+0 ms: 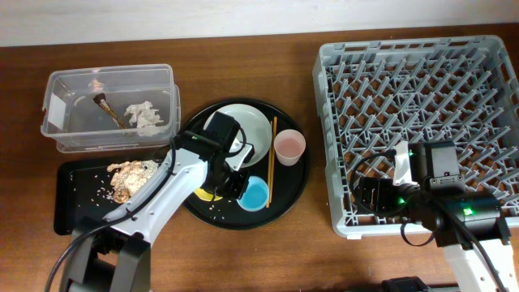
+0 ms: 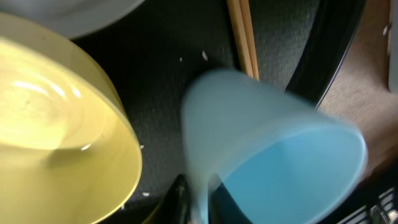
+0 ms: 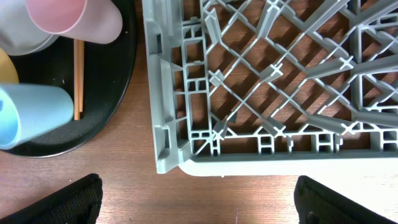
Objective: Sort waste into correct bins and load items into the dishwasher rack
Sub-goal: 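Grasp the blue cup with the left gripper and hand it to the right gripper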
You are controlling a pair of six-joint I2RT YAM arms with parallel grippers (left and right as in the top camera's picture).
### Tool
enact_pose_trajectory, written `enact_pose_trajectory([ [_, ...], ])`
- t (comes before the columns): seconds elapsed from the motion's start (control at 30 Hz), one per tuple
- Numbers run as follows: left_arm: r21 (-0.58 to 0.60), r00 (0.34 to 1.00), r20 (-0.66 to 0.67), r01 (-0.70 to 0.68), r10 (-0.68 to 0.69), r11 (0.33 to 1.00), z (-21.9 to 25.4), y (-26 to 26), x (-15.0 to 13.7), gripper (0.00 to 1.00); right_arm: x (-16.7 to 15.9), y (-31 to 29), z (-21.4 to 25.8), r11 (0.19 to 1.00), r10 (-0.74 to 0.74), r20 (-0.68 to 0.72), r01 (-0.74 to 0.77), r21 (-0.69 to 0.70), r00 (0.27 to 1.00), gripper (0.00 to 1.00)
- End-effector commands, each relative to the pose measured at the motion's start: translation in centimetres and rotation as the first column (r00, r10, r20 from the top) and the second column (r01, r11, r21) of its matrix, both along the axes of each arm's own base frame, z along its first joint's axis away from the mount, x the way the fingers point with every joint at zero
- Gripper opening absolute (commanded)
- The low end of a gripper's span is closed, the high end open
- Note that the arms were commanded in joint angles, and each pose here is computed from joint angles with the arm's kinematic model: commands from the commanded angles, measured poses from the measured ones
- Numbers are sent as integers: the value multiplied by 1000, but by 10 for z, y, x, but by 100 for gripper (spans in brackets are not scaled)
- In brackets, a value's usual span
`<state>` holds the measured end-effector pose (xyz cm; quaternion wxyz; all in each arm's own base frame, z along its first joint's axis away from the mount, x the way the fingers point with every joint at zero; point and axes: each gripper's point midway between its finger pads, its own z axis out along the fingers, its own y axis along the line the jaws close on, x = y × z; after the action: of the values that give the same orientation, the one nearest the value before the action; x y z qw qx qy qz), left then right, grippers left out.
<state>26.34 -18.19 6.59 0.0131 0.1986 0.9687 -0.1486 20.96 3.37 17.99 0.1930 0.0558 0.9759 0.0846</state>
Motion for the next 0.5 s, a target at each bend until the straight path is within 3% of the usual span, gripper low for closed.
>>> enact_pose_trajectory([
  [0.0,-21,1000,10,9,-9,1000,0,-5,1,8,2,0,6,1000,2,19,-2,3,1000,98],
  [0.07,-23,1000,13,1,-1,1000,1,-5,2,7,2,0,6,1000,2,19,-2,3,1000,98],
  [0.1,-25,1000,13,-12,12,1000,1,-6,3,1,2,0,6,1000,2,19,-2,3,1000,98],
  [0.27,-102,999,28,-14,16,995,15,-18,12,0,1,-1,6,1000,1,16,-1,2,1000,98],
  [0.37,-249,994,91,-34,58,968,61,-24,35,0,9,-10,13,998,-23,54,25,-49,998,99],
  [0.47,-457,981,119,-81,151,886,115,-10,62,0,29,-14,37,997,-36,167,46,-59,985,98],
])
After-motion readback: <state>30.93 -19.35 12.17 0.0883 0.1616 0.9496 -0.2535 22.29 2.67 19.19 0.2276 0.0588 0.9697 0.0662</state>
